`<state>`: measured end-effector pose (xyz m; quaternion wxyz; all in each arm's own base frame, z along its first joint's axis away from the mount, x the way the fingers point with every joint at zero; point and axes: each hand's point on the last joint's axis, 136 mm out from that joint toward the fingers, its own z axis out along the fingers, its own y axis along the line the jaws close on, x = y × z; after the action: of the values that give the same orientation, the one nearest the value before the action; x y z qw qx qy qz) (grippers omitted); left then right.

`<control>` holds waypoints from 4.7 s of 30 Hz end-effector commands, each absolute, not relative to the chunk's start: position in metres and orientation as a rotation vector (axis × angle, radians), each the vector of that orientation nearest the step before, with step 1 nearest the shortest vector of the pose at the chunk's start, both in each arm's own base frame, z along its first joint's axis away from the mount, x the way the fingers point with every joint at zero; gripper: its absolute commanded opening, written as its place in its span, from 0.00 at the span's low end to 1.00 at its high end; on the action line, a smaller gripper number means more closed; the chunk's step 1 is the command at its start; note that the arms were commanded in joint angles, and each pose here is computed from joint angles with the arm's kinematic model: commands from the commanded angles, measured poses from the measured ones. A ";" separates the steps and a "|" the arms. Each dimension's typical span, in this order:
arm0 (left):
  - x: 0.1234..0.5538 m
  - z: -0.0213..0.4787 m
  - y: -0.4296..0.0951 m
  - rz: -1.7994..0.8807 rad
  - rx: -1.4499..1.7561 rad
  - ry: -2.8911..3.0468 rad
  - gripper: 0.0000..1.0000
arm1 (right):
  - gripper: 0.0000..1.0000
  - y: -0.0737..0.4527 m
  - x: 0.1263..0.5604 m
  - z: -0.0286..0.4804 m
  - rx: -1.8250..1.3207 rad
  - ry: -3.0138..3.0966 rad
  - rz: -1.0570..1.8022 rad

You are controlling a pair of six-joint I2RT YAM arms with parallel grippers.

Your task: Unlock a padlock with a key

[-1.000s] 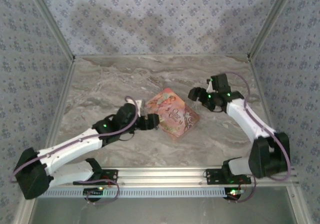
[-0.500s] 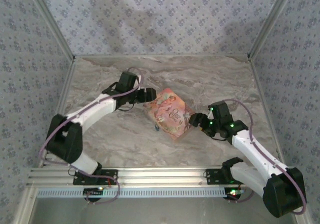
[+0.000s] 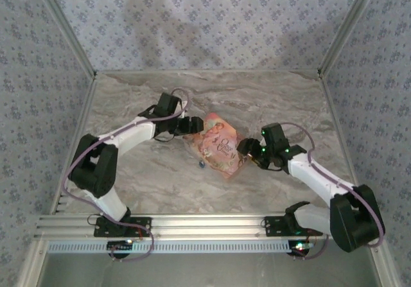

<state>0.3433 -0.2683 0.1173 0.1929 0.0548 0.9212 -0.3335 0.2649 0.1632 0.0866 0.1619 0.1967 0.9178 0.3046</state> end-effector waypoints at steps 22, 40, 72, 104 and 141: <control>0.340 0.122 -0.268 -0.902 -0.023 2.502 0.72 | 0.62 0.209 0.410 0.095 0.295 2.653 0.847; 0.310 0.147 -0.202 -0.731 -0.165 2.441 0.77 | 0.73 0.152 0.397 0.131 0.273 2.620 0.635; 0.299 0.078 -0.152 -0.283 -0.406 2.676 0.36 | 0.65 0.155 0.236 0.169 0.015 2.498 0.627; 0.303 0.007 -0.165 -0.100 -0.320 2.927 0.17 | 0.66 0.139 0.225 0.163 0.078 2.519 0.610; 0.279 0.263 -0.266 -0.841 0.119 2.559 0.00 | 0.45 0.210 0.235 0.269 -0.339 2.150 0.979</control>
<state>0.2964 -0.2397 0.2397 0.2437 0.0003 0.9359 -0.2544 0.2363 0.1924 0.2351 0.3352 -0.0711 0.8701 0.3542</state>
